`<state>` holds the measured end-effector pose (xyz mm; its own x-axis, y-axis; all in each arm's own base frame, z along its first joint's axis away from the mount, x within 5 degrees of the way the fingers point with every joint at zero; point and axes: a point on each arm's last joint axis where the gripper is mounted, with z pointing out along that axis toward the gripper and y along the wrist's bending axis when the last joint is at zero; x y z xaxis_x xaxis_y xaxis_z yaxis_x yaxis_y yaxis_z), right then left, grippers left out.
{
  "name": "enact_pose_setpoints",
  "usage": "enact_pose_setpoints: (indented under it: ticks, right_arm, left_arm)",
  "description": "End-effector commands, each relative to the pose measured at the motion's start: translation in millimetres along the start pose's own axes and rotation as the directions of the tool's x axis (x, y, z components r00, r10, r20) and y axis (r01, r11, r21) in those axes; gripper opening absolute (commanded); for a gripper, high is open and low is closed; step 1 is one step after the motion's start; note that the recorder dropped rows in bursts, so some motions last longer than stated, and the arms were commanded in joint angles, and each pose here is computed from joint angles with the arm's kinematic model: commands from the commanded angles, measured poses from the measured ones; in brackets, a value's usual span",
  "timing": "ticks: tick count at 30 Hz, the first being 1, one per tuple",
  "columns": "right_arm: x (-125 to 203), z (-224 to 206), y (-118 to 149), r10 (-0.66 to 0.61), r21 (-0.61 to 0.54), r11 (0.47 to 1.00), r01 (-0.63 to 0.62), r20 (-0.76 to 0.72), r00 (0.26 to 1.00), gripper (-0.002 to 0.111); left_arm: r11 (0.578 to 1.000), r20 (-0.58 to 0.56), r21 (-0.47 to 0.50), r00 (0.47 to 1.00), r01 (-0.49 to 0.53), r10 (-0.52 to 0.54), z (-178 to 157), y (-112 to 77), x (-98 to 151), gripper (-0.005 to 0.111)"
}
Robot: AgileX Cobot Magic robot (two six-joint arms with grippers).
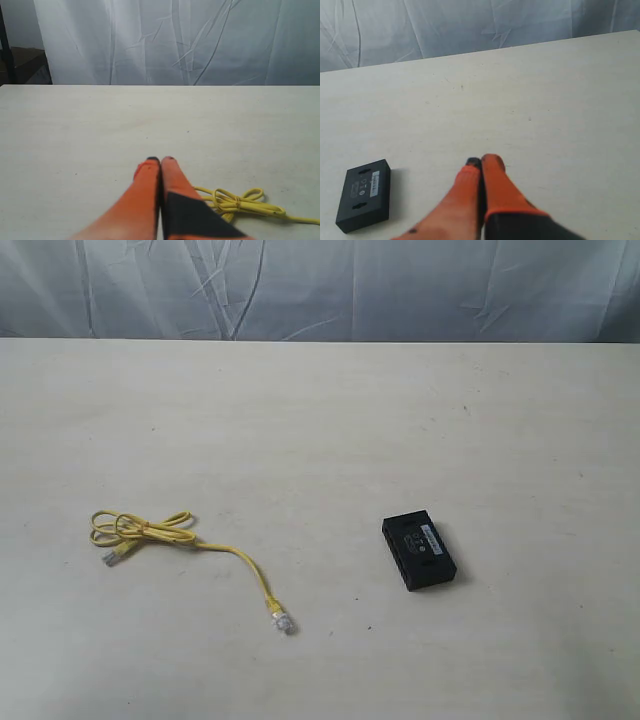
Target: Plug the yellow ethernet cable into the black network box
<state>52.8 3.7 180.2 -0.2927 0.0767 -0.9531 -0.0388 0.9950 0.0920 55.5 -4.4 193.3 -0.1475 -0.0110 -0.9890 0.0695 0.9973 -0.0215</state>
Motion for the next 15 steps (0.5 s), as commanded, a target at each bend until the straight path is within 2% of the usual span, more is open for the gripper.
enact_pose_setpoints:
  ticks: [1, 15]
  right_arm:
    - [-0.1, 0.0, -0.4, -0.002, 0.006, 1.0, 0.002, 0.014, 1.0, -0.001]
    - [-1.0, 0.0, -0.3, -0.002, 0.005, 1.0, 0.002, 0.024, 1.0, -0.001]
  left_arm:
    - [1.0, 0.003, -0.005, 1.0, 0.004, -0.004, 0.0, 0.3, 1.1, 0.0]
    - [1.0, 0.003, -0.005, 1.0, 0.004, -0.004, 0.0, 0.3, 1.1, 0.0]
